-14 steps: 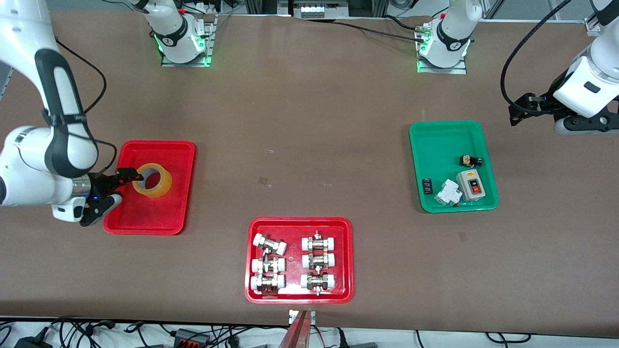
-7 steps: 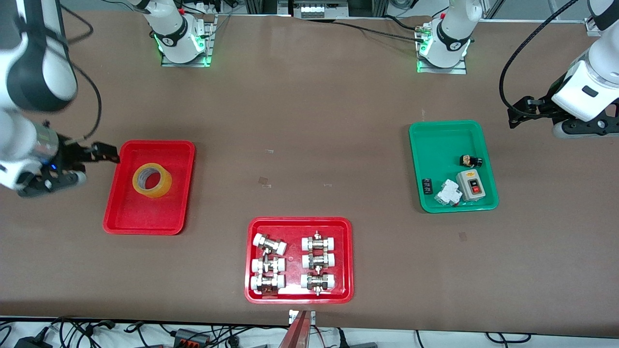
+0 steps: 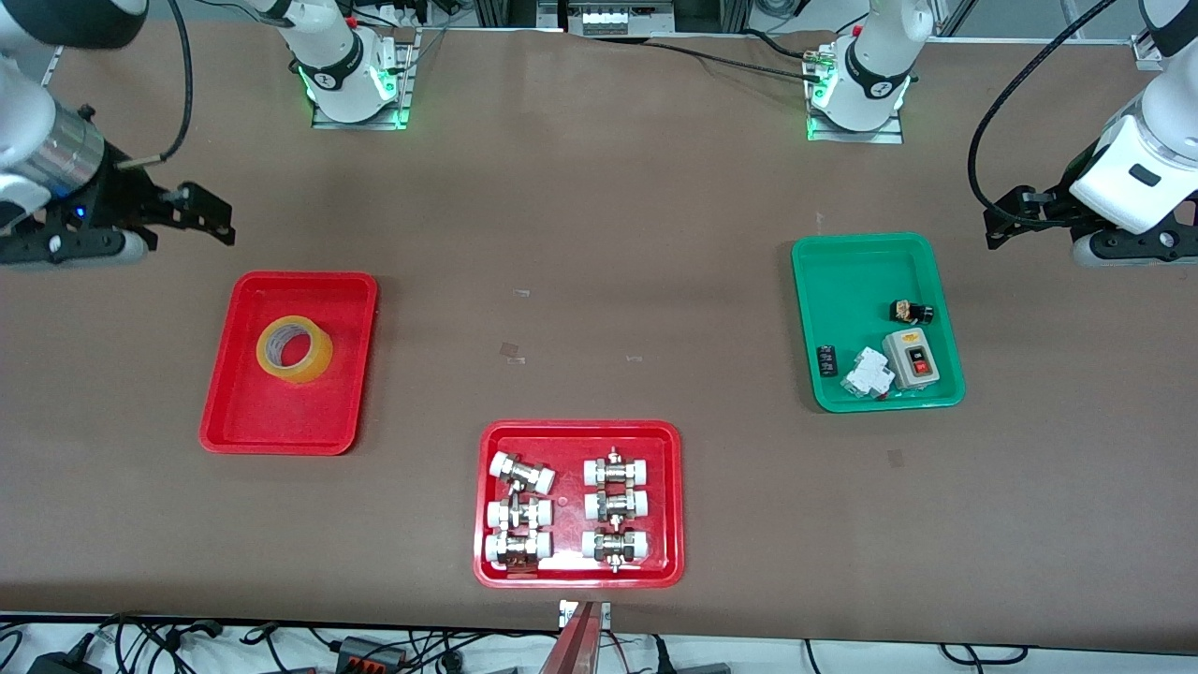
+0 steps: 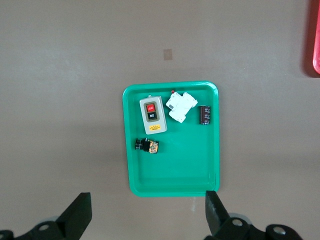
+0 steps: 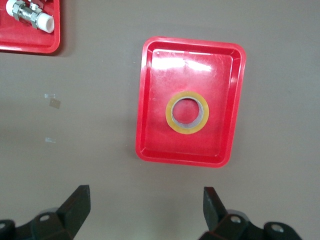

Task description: Left arm passes tape to right arm into tray

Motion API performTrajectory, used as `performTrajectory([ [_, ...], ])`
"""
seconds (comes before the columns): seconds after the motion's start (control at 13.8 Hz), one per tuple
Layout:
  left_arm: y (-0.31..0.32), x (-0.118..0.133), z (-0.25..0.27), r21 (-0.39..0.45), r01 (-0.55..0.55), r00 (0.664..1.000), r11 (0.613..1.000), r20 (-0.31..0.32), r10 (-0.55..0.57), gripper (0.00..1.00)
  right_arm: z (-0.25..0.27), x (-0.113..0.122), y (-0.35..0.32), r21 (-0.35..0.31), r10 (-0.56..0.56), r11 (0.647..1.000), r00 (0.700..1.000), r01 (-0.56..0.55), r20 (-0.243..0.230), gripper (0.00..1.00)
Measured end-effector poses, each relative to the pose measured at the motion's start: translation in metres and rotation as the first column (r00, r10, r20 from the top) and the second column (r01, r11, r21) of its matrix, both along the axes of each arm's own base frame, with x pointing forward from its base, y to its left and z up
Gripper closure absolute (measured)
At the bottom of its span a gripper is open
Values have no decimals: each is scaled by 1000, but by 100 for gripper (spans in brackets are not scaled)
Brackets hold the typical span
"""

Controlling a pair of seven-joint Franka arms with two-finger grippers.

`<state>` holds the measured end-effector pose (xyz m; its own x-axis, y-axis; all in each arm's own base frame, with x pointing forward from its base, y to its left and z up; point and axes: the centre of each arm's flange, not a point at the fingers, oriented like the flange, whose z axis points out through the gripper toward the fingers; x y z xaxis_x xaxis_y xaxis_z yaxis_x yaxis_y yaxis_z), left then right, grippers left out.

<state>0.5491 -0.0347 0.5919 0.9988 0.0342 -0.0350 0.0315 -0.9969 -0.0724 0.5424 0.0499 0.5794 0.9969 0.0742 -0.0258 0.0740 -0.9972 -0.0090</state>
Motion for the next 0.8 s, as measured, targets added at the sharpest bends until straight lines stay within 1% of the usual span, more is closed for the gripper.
performTrajectory([
  [0.15,0,0,0,0,1,1000,1000,0,-1,0,10,-3,-2,-17,-9,1000,1000,9,24,0],
  [0.44,-2,0,0,0,6,1000,1000,0,-6,0,27,2,-5,-17,-117,993,991,118,62,0],
  [0.58,-3,0,0,0,7,1000,1000,0,-7,0,28,4,-7,-14,-144,989,987,145,65,0],
  [0.8,-3,0,0,0,7,1000,1000,0,-7,0,28,4,-12,-14,-153,988,986,154,66,0],
])
